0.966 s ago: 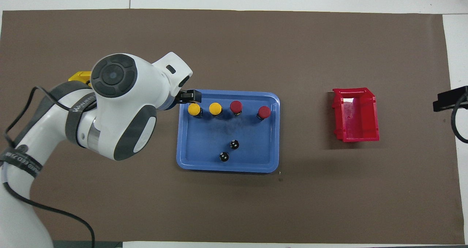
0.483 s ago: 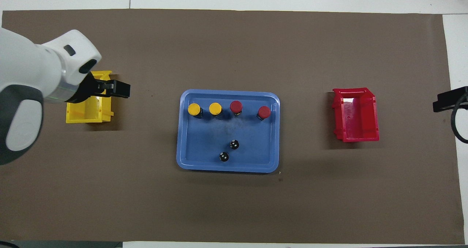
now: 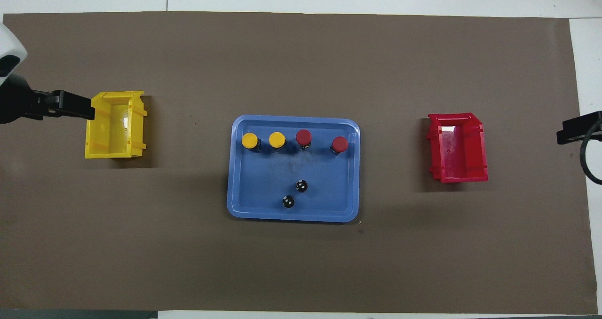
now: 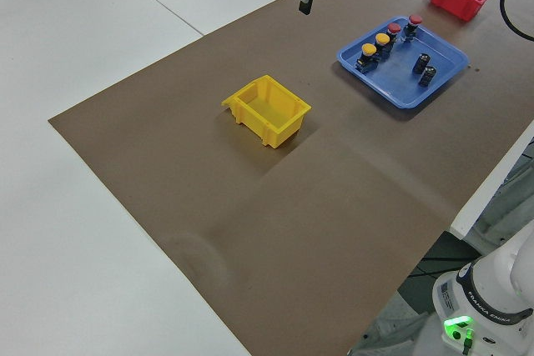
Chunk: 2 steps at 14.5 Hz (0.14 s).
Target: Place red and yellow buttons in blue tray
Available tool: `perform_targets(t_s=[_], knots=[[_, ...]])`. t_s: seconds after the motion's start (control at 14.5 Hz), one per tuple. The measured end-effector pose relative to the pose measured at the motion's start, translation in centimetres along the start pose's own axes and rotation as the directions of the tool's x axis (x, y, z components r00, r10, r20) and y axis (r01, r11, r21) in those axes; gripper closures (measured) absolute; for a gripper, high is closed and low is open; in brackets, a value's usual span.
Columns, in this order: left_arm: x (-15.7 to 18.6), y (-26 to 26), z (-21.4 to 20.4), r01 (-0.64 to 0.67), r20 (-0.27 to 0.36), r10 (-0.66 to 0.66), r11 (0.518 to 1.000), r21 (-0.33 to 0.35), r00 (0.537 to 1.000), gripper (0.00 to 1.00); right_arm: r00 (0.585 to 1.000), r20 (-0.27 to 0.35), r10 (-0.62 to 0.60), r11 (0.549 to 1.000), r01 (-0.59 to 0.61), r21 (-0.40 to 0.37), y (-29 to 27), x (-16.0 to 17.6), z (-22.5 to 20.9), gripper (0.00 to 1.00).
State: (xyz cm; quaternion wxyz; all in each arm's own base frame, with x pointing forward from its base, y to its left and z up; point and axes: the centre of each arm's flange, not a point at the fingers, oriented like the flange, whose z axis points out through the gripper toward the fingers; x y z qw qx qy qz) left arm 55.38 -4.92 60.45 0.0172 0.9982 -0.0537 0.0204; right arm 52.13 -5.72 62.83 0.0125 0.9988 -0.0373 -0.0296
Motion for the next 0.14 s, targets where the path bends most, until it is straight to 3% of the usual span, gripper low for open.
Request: perform_targets(t_s=[0.14], knots=[[-0.03, -1.77, -0.35, -0.004, -0.006, 0.004, 1.000, 0.002, 1.000, 0.00, 1.000, 0.000, 0.000, 1.000, 0.000, 0.000, 0.00, 0.00, 0.00, 0.00]])
